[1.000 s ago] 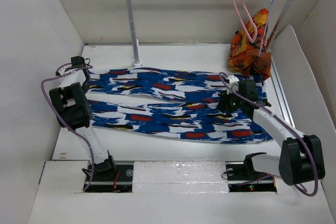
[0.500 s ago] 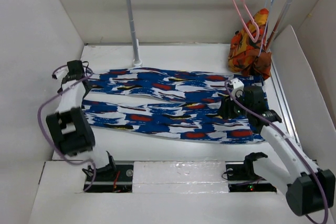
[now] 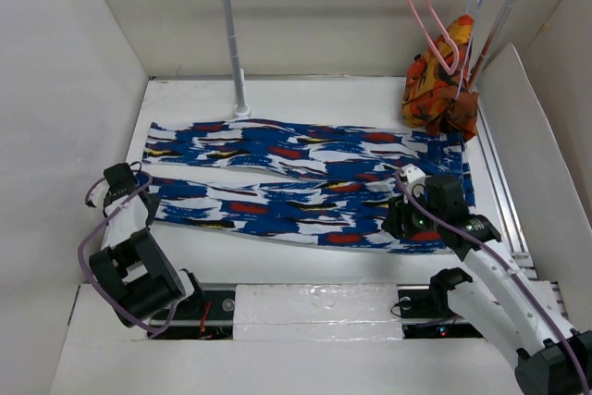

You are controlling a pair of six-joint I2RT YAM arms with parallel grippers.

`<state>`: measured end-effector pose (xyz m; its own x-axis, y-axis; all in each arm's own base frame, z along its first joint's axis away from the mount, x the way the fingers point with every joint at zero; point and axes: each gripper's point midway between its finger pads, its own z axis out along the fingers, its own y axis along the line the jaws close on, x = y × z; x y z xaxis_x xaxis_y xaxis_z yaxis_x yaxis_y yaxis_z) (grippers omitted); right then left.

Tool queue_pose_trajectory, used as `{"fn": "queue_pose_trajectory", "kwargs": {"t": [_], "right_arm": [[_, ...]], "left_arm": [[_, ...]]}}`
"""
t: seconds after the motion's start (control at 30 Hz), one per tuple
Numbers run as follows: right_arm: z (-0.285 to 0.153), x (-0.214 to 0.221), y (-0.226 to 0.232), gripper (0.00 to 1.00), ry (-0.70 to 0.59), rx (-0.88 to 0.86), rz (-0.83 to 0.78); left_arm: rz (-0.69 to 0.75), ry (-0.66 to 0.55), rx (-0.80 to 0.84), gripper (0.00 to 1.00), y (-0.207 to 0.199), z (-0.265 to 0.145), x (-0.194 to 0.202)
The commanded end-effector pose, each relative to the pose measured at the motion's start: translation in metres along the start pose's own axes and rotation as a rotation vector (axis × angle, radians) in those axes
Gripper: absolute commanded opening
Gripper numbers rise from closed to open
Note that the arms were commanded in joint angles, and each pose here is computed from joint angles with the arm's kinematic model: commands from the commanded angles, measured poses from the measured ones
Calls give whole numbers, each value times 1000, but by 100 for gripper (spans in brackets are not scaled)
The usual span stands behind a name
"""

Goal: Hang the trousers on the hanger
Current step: Fold the trousers at the center of the board.

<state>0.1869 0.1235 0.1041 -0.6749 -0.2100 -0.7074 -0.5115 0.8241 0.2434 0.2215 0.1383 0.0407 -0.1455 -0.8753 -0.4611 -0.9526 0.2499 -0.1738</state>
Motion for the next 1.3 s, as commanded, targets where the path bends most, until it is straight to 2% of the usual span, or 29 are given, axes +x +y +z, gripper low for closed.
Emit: {"fn": "queue_pose_trajectory", "kwargs": {"t": [0.0,0.1,0.33,0.47,0.5,0.63,0.73,0.93,0.97,1.1,1.27], "right_arm": [[-5,5,8,53,-6,-18,38],[-6,12,3,54,-2,22,67],[-16,23,-29,55,2,235,337],[-31,31,-58,60,-10,419,500],[-39,34,-75,61,-21,517,563],[-54,52,-105,62,-17,675,732],[-57,67,-121,61,15,757,865],[-111,72,-179,58,-54,1086,1073],[-114,85,-184,60,-9,1129,1130],[-110,101,-179,61,101,1162,1274],[-101,107,-177,62,105,1160,1368]], "left_arm": [[-42,-36,46,51,-10,6,-10],[-45,-28,43,49,-13,14,-10],[-9,47,5,0,-13,35,3],[-7,73,33,0,-12,26,11],[-14,67,54,0,-14,22,11],[-17,-4,215,0,-33,-16,8],[-25,-32,275,0,-41,-33,0],[10,-29,372,0,-71,-53,1],[5,-14,400,0,-76,-56,2],[15,-12,450,0,-91,-67,0],[14,-5,471,0,-95,-66,5]]}}
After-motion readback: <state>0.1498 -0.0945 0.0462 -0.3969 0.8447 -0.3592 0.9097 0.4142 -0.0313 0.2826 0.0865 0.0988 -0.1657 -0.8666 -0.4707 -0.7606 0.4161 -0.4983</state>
